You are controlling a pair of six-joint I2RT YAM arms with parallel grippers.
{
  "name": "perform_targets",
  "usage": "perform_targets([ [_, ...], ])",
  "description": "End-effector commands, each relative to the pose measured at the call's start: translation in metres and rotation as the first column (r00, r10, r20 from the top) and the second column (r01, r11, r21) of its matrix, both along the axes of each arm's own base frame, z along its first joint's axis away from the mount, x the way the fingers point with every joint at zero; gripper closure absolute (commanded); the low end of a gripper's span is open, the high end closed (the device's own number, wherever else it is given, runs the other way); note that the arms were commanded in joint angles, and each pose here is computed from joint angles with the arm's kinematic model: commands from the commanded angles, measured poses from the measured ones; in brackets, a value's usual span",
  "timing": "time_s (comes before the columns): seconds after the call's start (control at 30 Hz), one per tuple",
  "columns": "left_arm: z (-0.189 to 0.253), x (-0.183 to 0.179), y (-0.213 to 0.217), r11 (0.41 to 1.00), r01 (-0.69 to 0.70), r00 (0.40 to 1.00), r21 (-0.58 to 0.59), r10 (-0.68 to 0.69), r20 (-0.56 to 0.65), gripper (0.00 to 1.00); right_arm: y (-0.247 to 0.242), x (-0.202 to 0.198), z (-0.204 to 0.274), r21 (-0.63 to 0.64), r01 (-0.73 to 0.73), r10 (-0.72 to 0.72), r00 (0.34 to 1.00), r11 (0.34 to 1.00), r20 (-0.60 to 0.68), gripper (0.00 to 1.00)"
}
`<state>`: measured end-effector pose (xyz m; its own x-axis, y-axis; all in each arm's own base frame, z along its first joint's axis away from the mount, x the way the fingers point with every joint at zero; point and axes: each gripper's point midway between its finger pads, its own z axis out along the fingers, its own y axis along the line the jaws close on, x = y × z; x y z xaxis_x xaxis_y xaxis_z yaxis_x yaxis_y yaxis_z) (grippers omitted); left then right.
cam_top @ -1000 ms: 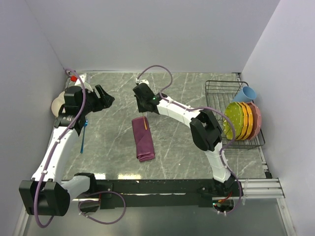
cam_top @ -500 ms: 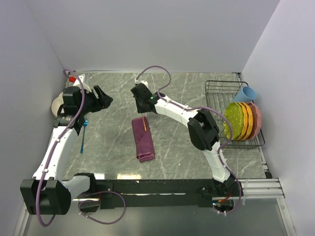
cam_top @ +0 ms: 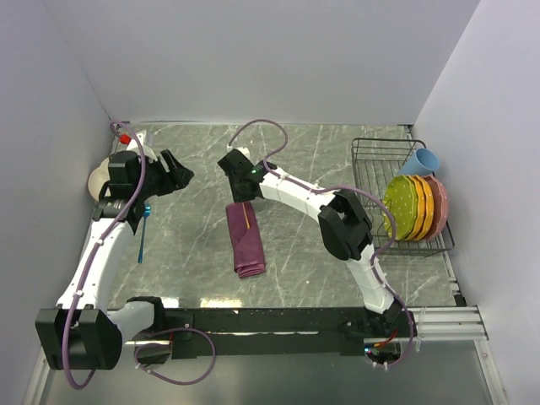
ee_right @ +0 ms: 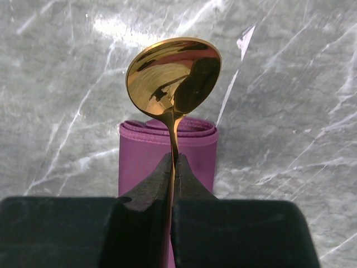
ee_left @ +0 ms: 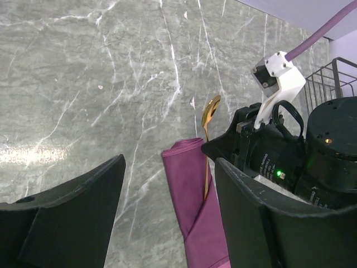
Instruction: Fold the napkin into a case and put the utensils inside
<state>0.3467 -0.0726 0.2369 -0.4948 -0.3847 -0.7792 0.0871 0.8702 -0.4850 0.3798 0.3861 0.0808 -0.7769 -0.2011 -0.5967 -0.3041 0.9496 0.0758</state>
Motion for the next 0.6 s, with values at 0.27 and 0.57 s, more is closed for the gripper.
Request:
perform_targets([
  [0.27,0.008,-0.007,0.0,1.0,0.023,0.999,0.015,-0.023,0.04,0.29,-0.004,-0.017,0.005,-0.012,0.025,-0.026,0.999,1.0,-0.034,1.0],
  [0.57,0.004,-0.008,0.009,1.0,0.006,1.0,0.017,-0.007,0.029,0.29,-0.01,-0.035,-0.009,-0.028,0.032,-0.035,0.994,0.999,-0.106,1.0],
])
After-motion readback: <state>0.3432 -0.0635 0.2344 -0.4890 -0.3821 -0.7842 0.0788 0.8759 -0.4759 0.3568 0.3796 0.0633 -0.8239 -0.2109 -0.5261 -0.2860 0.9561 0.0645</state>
